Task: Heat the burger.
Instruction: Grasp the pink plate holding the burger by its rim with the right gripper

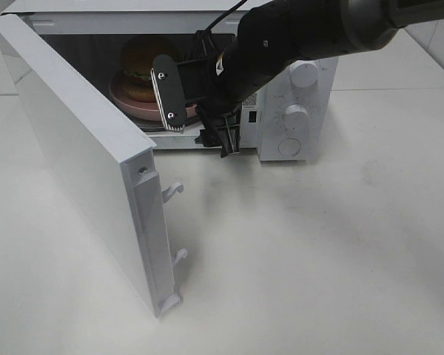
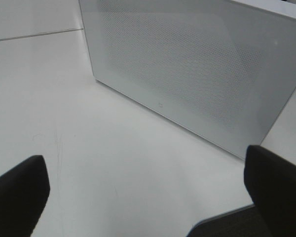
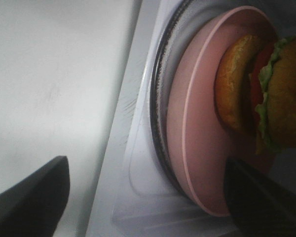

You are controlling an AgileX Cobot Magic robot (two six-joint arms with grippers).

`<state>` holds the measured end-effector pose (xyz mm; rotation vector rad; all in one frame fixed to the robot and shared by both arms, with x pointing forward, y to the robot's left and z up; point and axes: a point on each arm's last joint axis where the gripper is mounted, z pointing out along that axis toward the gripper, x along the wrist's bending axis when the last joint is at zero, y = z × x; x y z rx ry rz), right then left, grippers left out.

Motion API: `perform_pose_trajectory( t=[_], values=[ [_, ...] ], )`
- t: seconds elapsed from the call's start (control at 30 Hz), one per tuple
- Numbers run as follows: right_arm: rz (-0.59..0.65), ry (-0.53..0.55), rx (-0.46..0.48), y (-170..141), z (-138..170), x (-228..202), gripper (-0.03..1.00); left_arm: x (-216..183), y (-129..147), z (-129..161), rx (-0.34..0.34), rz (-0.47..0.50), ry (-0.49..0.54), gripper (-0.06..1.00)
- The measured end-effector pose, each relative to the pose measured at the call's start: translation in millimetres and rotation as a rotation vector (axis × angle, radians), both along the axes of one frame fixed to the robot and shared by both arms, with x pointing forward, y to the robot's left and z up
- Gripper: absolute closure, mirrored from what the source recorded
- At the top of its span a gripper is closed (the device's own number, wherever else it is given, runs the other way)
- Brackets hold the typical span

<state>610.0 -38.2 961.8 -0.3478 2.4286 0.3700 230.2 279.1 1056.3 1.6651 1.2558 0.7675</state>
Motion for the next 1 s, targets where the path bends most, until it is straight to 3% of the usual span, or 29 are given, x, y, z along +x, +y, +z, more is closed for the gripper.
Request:
perform_pose_trajectory(
  t=[0.3, 1.0],
  values=[
    [-0.057, 0.004, 0.033, 16, -15, 24, 0.17, 0, 0, 0, 0.000, 0.000, 0.000, -0.05],
    [-0.098, 0.058, -0.015, 37, -49, 63, 0.20, 0, 0, 0, 0.000, 0.000, 0.000, -0.05]
  ],
)
